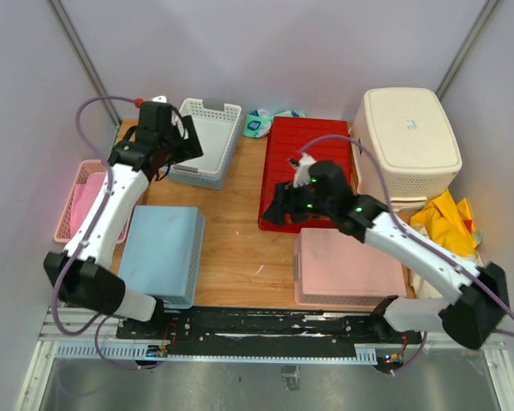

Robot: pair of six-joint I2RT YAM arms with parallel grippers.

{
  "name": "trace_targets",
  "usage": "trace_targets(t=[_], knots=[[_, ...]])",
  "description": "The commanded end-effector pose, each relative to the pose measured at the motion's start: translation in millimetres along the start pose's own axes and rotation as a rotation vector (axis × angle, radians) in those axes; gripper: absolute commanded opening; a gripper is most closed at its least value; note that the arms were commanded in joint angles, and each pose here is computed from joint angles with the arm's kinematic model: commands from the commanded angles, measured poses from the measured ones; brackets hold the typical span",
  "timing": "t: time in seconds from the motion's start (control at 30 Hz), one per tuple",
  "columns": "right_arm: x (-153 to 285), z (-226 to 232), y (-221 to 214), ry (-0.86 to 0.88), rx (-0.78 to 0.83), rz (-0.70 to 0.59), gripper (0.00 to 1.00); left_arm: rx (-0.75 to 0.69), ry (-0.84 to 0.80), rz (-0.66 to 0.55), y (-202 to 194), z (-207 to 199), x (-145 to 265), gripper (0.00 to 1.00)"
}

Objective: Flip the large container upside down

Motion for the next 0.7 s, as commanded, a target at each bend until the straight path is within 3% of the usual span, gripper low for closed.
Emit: trace_targets(t=[0.0, 0.13, 0.3, 0.47, 0.67], knots=[[59.8, -71.4, -24.4, -0.321, -0.02, 0.002, 0.69, -0.143, -0.054, -0.051, 13.6, -47.1, -37.7, 0.99], [96.5, -91.2, -26.9, -0.423, -0.047, -0.053, 0.7, -0.229, -0.05, -0.015, 0.4, -76.7, -91.9, 0.99], [110.7, -96.4, -38.4, -0.465, -0.065, -0.018, 0.7, -0.299, -0.041, 0.061, -21.5, -93.6, -157.5, 0.97], [112.4, -99.5, -46.5, -0.481, -0.078, 0.012, 0.7, -0.343, 0.006, 0.09, -35.7, -91.9, -198.0, 0.7], [113.1, -103.4, -44.2, -0.495, -0.081, 0.013, 0.7, -0.364, 0.045, 0.109, -46.6, -84.4, -217.4, 0.42]])
Point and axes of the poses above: each gripper's point midway between its finger pads, its own x axis back along the fingers, its own z axis along the line the jaws close on, y = z × x, the point moved 3 cm from there along x, back along the fingers, and after that the axes turned 11 degrees about x, right-handed, at the moved point
